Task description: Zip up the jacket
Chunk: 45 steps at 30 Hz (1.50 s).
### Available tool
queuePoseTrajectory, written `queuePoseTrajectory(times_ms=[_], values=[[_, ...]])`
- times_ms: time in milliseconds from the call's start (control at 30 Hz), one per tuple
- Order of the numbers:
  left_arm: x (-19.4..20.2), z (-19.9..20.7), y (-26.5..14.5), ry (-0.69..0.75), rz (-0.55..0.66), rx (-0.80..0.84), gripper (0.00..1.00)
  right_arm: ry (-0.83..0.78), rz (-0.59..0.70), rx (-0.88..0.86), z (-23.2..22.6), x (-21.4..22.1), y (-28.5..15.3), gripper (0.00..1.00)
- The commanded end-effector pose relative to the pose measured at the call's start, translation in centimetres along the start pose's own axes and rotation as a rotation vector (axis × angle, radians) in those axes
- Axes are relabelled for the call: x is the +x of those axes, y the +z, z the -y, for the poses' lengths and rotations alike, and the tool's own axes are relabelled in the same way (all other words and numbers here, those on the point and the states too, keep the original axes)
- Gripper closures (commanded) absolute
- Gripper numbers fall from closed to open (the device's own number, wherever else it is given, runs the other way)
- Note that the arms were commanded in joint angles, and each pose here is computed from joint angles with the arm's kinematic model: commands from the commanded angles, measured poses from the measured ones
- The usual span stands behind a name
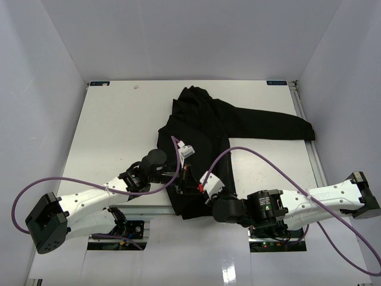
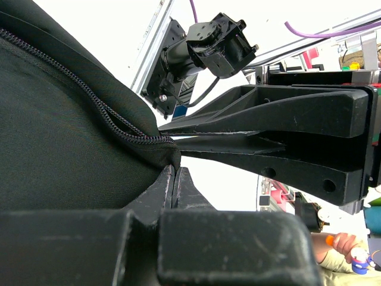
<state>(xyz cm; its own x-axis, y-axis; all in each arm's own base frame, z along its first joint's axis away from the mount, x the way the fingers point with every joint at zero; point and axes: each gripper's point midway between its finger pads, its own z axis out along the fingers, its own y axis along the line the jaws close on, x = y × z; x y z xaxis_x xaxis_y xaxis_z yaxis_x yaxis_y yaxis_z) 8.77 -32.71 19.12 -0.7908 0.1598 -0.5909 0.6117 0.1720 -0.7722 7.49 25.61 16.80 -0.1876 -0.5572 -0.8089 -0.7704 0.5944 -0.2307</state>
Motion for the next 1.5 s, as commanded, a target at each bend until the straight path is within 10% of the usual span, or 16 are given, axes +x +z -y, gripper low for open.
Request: queuePoseTrajectory(times_ms=[0,233,1467], values=[[-1.3,1.8,-0.1,0.032,0.019,0.046,1.0,0.054,0.062,-0.013,-0.2,-1.5,-0.2,0.8],[-1.2,2.1,-0.2,0.039,0.016,0.067,1.0,0.075,0.099,-0.05,-0.1,-1.4,-0.6,0.92],[0.8,1.1,-0.1,0.023,-0.057,0.065,1.0,-0.001,0.18,0.286,7.6,-4.1,-3.0,0.92]])
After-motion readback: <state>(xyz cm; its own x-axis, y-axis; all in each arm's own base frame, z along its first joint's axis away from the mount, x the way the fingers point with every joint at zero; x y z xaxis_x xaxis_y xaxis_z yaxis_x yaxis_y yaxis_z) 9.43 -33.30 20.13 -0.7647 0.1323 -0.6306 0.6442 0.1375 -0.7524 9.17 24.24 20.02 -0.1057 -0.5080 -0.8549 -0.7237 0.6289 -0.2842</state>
